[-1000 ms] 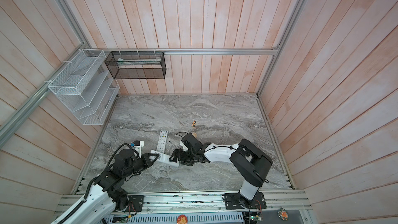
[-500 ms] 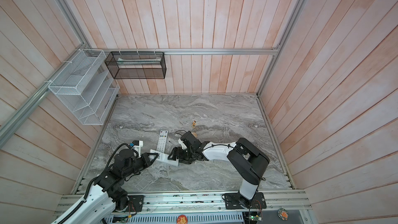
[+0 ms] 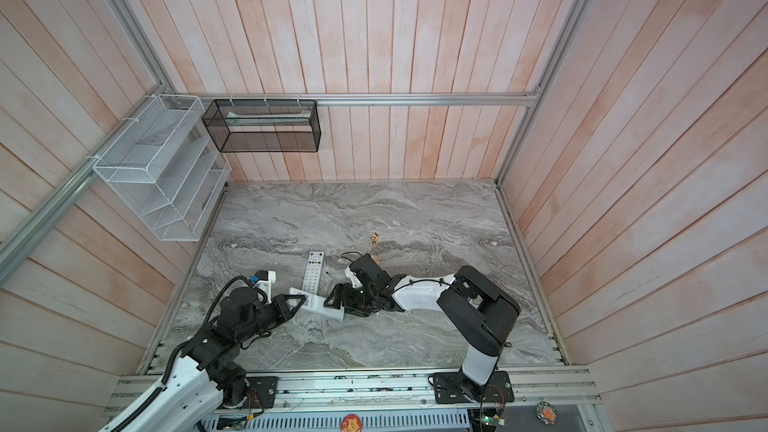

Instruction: Unload the batteries from the remote control

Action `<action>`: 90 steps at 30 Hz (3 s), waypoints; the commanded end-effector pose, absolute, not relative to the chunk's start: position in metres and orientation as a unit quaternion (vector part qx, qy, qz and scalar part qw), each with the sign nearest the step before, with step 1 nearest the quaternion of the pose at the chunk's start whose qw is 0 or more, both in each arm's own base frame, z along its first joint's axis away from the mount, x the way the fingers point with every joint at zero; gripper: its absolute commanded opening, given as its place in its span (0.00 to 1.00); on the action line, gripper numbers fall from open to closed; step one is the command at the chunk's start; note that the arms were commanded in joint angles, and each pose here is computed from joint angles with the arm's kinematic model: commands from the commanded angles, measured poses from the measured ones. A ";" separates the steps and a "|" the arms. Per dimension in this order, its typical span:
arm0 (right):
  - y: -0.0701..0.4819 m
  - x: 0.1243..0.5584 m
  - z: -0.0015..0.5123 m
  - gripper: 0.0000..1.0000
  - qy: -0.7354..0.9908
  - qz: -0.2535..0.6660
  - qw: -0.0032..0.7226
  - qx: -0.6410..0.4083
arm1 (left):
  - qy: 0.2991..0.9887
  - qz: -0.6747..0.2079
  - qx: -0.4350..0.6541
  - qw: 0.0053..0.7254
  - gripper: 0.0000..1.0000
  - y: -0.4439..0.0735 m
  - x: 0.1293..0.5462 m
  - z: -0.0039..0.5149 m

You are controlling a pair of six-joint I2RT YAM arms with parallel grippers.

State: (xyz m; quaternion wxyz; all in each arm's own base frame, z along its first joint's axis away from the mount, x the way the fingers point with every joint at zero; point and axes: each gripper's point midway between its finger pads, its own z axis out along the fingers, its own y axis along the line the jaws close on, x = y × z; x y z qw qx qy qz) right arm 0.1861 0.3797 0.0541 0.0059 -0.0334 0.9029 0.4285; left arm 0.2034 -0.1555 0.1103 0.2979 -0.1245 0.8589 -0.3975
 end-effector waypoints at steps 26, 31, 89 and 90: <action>0.393 0.187 0.048 0.91 0.908 0.417 -0.019 -0.037 | 0.867 -0.391 -0.115 0.286 0.00 -0.156 0.197 0.104; 0.394 0.187 0.042 0.89 0.913 0.406 -0.025 -0.036 | 0.866 -0.393 -0.116 0.289 0.00 -0.156 0.196 0.105; 0.394 0.178 0.086 0.88 0.895 0.438 0.000 -0.079 | 0.878 -0.327 -0.083 0.340 0.00 -0.147 0.205 0.130; 0.396 0.178 0.082 0.88 0.897 0.436 -0.005 -0.077 | 0.877 -0.328 -0.083 0.341 0.00 -0.148 0.205 0.130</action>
